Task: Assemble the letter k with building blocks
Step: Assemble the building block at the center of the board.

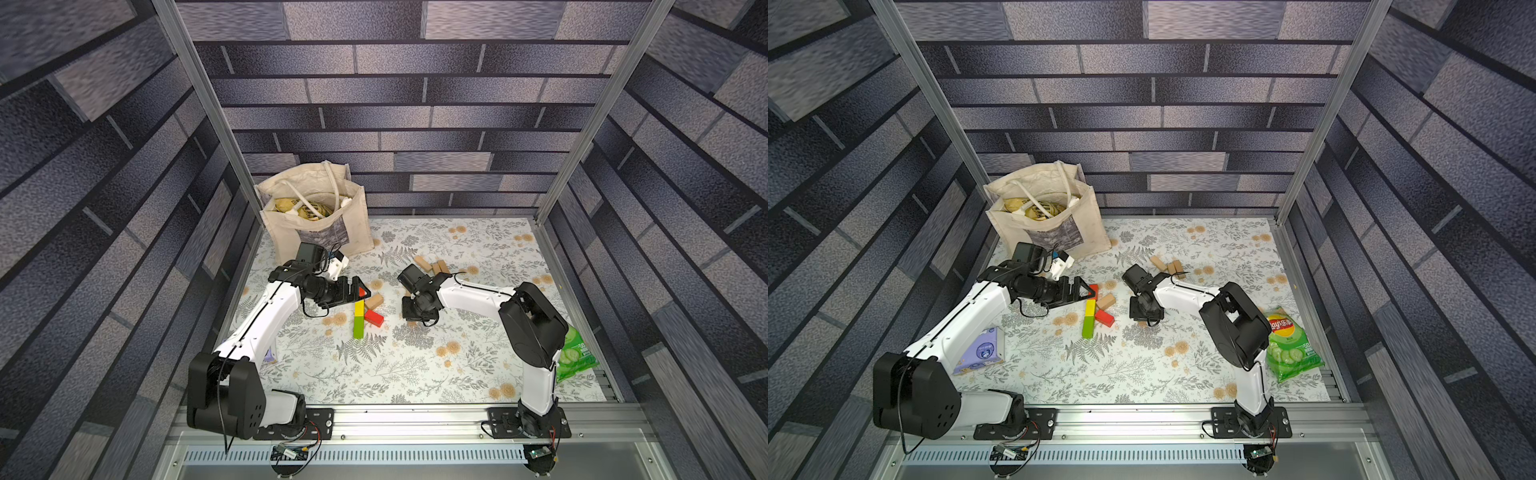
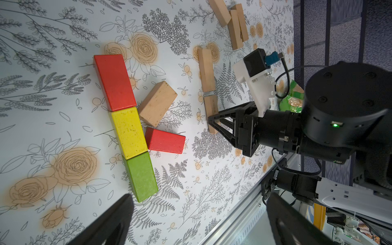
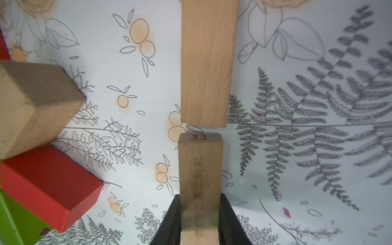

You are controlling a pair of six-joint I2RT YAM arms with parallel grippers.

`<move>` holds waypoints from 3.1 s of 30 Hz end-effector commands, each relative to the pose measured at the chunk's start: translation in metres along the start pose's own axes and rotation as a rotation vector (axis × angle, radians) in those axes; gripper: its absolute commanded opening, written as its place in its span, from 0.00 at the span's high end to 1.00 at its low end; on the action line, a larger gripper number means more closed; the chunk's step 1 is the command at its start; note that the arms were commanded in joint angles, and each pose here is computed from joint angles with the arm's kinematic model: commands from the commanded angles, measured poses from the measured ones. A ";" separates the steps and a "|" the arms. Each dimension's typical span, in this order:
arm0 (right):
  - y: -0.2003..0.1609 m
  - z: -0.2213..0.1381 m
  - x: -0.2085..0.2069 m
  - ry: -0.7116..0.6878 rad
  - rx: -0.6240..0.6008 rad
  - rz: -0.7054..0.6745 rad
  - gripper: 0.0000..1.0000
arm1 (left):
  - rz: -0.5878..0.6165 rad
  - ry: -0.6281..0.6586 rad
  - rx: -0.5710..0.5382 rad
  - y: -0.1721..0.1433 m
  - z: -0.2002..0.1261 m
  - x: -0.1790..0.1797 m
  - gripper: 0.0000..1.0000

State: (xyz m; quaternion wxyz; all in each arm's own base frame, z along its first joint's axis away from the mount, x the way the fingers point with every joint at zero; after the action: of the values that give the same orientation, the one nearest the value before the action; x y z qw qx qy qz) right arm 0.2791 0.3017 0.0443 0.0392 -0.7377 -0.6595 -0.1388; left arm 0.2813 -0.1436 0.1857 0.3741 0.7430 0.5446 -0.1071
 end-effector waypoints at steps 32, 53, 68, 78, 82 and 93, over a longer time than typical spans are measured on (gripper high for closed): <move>-0.008 0.009 -0.016 -0.098 0.020 -0.003 0.65 | -0.028 -0.013 0.000 -0.003 0.001 0.001 0.00; -0.003 0.009 -0.012 -0.089 0.006 -0.011 0.70 | -0.031 -0.014 0.005 -0.002 0.003 0.002 0.00; -0.001 0.010 -0.010 -0.095 0.001 -0.013 0.69 | -0.030 -0.019 0.004 -0.002 0.003 0.001 0.00; 0.001 0.010 -0.007 -0.086 -0.002 -0.013 0.69 | -0.029 -0.020 0.002 -0.002 0.002 0.001 0.00; 0.002 0.010 -0.006 -0.083 -0.001 -0.015 0.69 | -0.029 -0.020 0.002 -0.002 0.002 0.001 0.00; 0.002 0.010 -0.006 -0.086 -0.004 -0.014 0.68 | -0.028 -0.020 0.000 -0.002 0.002 0.000 0.00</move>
State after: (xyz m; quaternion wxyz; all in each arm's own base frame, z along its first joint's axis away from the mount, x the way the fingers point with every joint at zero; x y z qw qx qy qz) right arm 0.2854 0.3013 0.0425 0.0192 -0.7399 -0.6596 -0.1306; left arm 0.2811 -0.1443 0.1850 0.3756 0.7386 0.5485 -0.1120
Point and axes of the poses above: each gripper's point midway between its finger pads, its own z axis out along the fingers, its own x axis along the line the jaws close on, y = z × x, the point moved 2 cm from there along -z, back along the fingers, and after that the axes turned 11 degrees about z, right-handed, at the moved point
